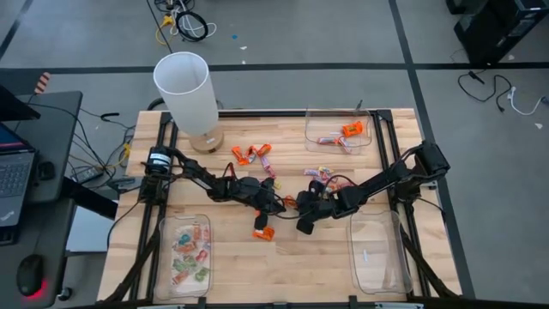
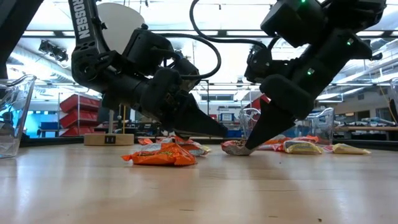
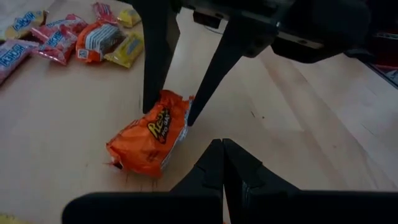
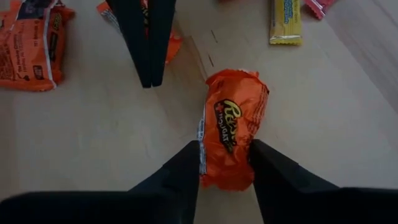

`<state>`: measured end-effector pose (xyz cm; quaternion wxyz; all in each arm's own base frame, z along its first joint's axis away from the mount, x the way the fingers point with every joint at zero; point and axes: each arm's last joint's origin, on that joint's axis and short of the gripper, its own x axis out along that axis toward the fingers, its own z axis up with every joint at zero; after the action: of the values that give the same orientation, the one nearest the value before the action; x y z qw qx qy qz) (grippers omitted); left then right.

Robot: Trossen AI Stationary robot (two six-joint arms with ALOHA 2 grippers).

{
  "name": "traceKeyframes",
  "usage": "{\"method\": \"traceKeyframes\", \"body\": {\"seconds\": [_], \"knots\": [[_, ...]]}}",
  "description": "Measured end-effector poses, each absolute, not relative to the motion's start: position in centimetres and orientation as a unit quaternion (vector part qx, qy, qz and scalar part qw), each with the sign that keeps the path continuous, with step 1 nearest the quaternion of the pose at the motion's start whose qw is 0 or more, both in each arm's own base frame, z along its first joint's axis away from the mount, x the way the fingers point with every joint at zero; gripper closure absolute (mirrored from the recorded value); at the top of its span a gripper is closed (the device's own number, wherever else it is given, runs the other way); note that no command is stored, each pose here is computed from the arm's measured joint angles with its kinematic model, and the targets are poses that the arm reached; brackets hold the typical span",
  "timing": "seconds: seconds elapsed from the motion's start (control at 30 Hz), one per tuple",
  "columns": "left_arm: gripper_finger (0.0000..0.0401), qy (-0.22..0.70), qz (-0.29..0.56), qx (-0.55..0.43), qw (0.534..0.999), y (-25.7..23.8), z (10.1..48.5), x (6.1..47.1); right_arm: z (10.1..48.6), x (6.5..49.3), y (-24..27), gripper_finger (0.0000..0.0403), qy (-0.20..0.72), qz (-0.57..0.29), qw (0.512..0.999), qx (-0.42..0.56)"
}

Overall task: Sort candy
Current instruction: Put the large orange chocolate bar into the top right transparent bin

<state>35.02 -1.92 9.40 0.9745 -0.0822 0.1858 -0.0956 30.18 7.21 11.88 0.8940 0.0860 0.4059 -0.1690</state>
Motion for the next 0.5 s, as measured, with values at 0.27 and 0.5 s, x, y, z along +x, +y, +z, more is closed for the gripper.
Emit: {"method": "traceKeyframes", "body": {"seconds": [0.27,0.5], "knots": [[0.0401,0.138,-0.138,-0.102,0.975,-2.1,10.4,35.3,11.9,30.2,7.2,0.0323,0.407,-0.168,0.894,0.087],[0.0401,0.095,-0.197,-0.132,0.967,-2.5,11.5,35.4,11.9,30.2,7.3,0.0368,0.407,-0.167,0.894,0.086]]}}
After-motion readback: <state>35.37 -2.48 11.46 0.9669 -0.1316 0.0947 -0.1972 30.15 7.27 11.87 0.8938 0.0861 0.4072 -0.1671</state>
